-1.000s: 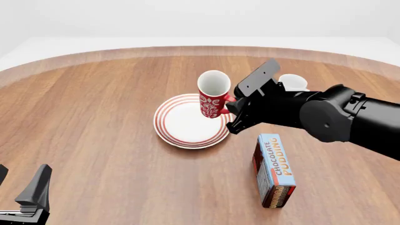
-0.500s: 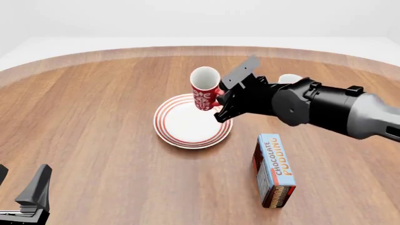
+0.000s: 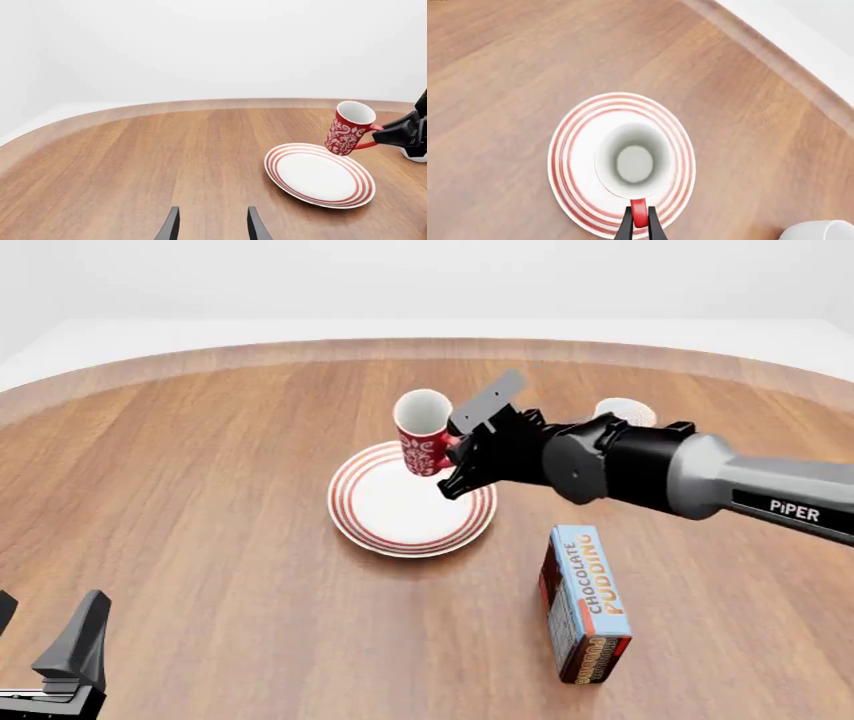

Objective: Pick up the red mug and put it on the plate

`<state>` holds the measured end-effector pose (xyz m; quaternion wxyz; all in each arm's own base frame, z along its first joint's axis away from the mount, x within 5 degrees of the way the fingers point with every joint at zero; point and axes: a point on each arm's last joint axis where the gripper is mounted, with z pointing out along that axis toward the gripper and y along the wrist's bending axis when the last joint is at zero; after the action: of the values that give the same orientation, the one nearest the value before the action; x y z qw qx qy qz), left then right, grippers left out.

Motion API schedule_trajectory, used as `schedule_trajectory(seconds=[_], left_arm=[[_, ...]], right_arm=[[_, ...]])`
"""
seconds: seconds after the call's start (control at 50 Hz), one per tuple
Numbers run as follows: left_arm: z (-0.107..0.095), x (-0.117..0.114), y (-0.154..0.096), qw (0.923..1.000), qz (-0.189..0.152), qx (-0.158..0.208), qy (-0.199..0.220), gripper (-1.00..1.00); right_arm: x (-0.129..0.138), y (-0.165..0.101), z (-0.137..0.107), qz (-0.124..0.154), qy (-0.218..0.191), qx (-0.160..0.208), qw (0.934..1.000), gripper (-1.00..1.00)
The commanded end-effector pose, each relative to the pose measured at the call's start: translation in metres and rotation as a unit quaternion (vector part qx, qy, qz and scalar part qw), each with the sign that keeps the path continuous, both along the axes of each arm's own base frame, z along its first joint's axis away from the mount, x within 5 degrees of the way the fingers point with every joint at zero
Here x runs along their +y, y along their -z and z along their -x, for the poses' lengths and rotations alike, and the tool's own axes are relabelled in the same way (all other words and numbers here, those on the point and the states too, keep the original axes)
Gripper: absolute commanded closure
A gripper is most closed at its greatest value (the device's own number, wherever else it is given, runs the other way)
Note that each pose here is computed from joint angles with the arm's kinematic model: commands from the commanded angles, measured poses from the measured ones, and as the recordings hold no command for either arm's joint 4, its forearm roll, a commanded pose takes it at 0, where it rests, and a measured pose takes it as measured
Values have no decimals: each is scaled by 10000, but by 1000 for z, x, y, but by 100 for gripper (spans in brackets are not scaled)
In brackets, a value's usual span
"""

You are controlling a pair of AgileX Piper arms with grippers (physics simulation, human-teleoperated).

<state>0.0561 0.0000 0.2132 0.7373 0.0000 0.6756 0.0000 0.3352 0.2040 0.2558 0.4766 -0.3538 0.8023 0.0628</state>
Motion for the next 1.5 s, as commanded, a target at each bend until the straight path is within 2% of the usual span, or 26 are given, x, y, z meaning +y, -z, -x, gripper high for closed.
schedule_trajectory(seconds=[0.02, 0.46, 1.04, 1.5], left_arm=[[0, 0, 0, 10000, 0, 0, 0, -100], [0, 0, 0, 10000, 0, 0, 0, -100], [0, 0, 0, 10000, 0, 0, 0, -100], [0, 0, 0, 10000, 0, 0, 0, -100]], right_arm=[[10, 12, -7, -128, 23, 47, 9999, 100], [23, 37, -16, -208, 56, 212, 9995, 100], [24, 66, -23, -178, 134, 374, 9991, 100], [26, 69, -26, -177, 137, 378, 9990, 100]])
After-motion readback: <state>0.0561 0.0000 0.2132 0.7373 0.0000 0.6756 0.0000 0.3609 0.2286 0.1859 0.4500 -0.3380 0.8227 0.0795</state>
